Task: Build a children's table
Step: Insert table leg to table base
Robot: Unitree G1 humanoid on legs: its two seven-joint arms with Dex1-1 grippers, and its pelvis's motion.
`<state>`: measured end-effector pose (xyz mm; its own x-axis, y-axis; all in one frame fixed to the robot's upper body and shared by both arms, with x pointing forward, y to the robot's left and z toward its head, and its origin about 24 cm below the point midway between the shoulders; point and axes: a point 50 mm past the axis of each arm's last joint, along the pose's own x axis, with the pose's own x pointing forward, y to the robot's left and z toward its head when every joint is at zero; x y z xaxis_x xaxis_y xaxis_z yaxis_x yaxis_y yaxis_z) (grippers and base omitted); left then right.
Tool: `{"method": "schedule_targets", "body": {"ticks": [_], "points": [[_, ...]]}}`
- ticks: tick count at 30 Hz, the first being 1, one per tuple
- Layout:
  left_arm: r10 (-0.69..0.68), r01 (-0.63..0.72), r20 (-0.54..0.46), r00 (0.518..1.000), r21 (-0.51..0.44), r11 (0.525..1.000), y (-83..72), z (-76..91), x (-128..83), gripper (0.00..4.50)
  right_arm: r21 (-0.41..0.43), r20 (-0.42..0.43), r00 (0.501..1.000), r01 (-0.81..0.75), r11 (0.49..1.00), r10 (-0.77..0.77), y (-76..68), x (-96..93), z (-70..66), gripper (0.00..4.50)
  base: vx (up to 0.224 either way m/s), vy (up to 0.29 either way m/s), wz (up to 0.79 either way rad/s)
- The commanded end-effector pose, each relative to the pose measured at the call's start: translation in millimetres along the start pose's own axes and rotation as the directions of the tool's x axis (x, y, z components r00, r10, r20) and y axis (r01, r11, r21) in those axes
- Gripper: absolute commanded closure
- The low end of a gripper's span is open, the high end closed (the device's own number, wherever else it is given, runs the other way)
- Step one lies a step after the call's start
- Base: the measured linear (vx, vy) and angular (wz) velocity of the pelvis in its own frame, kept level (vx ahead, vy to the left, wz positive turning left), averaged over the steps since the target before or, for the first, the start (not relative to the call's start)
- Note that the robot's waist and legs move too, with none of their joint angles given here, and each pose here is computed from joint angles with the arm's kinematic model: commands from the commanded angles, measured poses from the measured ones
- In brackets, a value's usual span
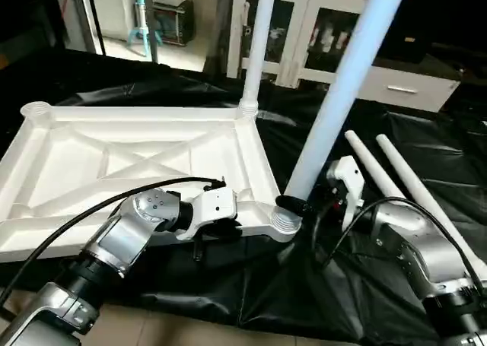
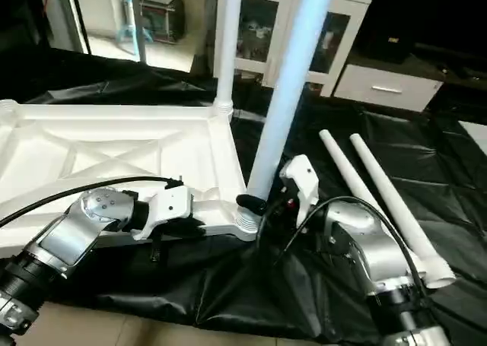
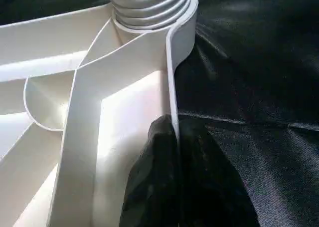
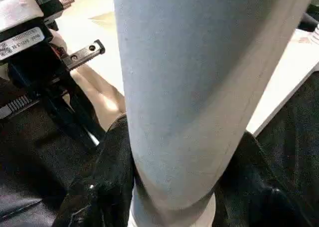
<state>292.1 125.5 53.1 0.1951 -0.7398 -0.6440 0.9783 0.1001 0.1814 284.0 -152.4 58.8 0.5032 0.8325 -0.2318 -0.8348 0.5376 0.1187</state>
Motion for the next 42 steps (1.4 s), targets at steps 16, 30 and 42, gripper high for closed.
{"method": "schedule_targets", "body": {"ticks": [16, 30, 42], "points": [[0.072, -0.072, -0.038, 0.997, -0.005, 0.997, 7.7, -5.1, -7, 4.5, 0.128, -0.135, 0.974, 0.198, 0.972, -0.181, -4.8, -14.4, -51.0, 2.65, 0.0, 0.0, 0.0], [0.386, -0.38, -0.016, 0.922, -0.213, 0.9, 38.8, 23.5, 16, 4.5, 0.093, -0.183, 0.676, 0.734, 0.672, -0.713, -51.6, 6.1, -48.0, 2.65, 0.0, 0.0, 0.0], [0.529, -0.512, -0.004, 0.849, -0.259, 0.819, 51.1, 57.0, 41, 4.5, 0.152, -0.14, 0.605, 0.795, 0.587, -0.784, -46.5, 68.3, -13.4, 2.65, 0.034, -0.009, 0.01]]}}
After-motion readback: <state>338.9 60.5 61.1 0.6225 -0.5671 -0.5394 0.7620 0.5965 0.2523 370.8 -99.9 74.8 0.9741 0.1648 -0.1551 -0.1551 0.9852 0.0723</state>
